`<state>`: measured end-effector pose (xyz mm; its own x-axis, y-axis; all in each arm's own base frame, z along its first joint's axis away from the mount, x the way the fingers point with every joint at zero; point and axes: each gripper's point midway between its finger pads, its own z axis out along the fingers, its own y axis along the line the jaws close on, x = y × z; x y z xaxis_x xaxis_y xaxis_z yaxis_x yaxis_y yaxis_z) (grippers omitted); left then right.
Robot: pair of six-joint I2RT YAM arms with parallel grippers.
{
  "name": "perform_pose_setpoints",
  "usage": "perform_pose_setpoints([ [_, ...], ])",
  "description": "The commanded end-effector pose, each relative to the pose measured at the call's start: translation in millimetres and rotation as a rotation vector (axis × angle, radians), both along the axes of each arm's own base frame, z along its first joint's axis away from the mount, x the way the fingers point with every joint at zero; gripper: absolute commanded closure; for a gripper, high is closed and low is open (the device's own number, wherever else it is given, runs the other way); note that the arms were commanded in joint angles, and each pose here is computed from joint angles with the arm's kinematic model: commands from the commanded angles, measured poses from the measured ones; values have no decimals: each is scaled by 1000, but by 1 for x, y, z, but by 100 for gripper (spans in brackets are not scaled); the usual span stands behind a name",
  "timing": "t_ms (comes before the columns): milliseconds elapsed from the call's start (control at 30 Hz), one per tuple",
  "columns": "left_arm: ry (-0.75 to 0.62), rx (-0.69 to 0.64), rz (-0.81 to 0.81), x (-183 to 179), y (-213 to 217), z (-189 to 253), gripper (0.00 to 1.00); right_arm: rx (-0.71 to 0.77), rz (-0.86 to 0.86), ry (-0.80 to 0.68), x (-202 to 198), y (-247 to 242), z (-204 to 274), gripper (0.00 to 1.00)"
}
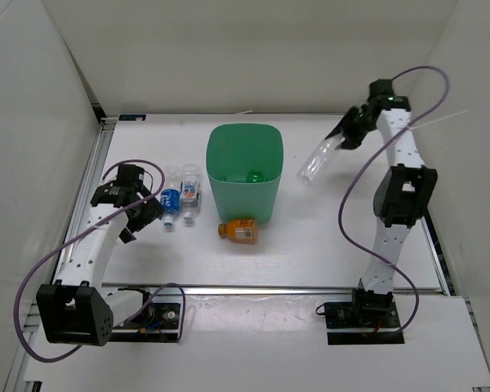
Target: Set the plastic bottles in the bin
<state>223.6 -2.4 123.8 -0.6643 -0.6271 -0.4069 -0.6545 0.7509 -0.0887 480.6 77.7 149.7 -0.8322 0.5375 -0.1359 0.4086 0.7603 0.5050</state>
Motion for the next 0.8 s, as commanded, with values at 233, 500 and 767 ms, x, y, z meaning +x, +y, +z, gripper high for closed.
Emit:
perform_pose_setpoints([
  [233, -49, -28, -87, 42, -12, 23, 0, 376, 14, -622, 11, 26, 261, 80],
  [500, -50, -66, -138, 63, -22, 23, 0, 350, 318, -834, -16, 119, 298, 79],
  [767, -39, -53, -151, 74, -24, 22, 0, 234, 495, -907, -43, 175, 295, 68],
])
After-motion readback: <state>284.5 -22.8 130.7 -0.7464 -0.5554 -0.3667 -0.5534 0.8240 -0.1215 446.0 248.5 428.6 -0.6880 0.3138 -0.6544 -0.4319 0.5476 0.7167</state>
